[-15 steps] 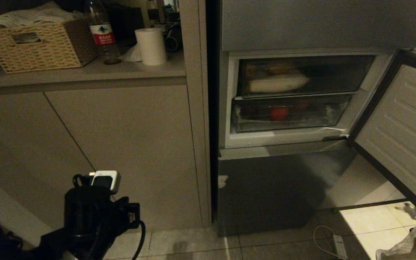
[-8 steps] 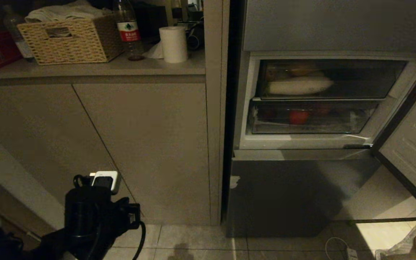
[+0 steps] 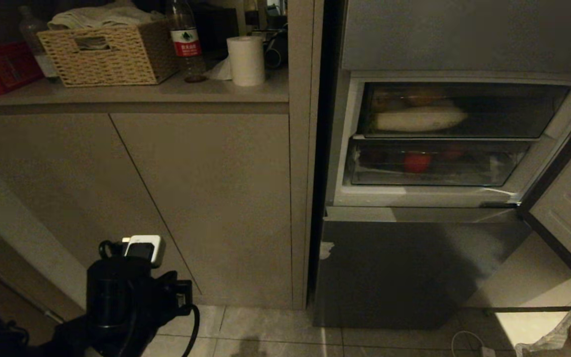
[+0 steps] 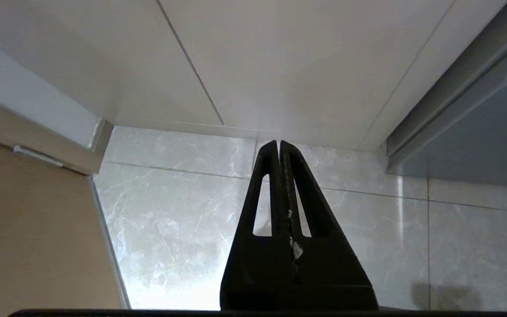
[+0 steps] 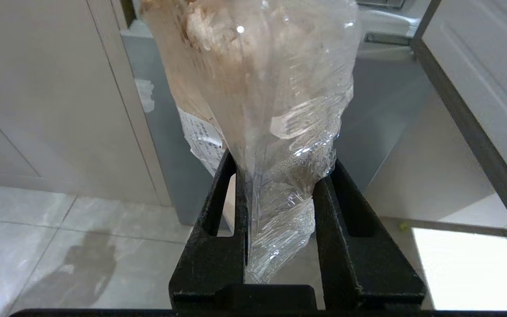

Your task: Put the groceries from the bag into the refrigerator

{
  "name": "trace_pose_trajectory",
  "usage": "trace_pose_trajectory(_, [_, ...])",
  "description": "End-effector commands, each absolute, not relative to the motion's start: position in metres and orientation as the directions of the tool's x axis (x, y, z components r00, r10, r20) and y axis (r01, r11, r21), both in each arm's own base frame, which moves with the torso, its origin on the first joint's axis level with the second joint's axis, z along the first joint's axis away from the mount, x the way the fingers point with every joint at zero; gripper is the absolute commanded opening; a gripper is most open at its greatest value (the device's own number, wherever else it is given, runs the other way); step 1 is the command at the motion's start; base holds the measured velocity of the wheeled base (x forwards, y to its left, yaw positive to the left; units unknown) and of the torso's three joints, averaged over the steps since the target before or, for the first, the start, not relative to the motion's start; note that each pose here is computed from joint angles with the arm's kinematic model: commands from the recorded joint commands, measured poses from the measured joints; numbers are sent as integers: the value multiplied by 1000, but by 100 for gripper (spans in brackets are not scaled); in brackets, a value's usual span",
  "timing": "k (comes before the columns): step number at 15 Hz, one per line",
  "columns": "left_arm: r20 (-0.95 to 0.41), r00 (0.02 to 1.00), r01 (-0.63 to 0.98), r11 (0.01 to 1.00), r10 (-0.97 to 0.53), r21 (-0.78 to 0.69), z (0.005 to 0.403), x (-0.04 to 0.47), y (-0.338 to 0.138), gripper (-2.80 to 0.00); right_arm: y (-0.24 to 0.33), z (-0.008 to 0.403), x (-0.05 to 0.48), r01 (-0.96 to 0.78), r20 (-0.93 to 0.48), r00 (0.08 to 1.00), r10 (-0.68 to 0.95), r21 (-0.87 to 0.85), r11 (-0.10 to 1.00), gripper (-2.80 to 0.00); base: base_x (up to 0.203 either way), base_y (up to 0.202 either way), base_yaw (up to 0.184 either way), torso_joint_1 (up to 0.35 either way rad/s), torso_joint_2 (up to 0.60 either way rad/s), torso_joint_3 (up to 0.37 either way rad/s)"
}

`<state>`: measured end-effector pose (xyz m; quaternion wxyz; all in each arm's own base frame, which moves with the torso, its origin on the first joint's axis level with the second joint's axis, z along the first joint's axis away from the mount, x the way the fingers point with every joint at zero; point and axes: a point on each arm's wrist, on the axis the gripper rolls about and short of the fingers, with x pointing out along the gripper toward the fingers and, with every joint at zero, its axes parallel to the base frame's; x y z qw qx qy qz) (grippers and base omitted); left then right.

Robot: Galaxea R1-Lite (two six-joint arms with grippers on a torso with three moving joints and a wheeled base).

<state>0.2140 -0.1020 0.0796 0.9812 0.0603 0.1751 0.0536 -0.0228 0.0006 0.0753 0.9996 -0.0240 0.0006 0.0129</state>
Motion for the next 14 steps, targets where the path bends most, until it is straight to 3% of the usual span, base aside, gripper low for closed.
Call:
trace_pose_trajectory(1, [-318,940,-91,988,127,126,83,213,-101,-280,1,75,-23,-26,-3,1000,26,-49,998,-280,0,0,0,0,0,0])
trace_pose_trajectory(9, [-285,952,-87,991,114,105,90,219,-106,-280,1,75,-23,-25,-3,1000,25,-47,999,-280,0,0,0,0,0,0])
trace_pose_trajectory(14, [-193,981,5,995,14,97,101,262,-154,-280,1,75,-23,-26,-3,1000,26,-47,999,-280,0,0,0,0,0,0])
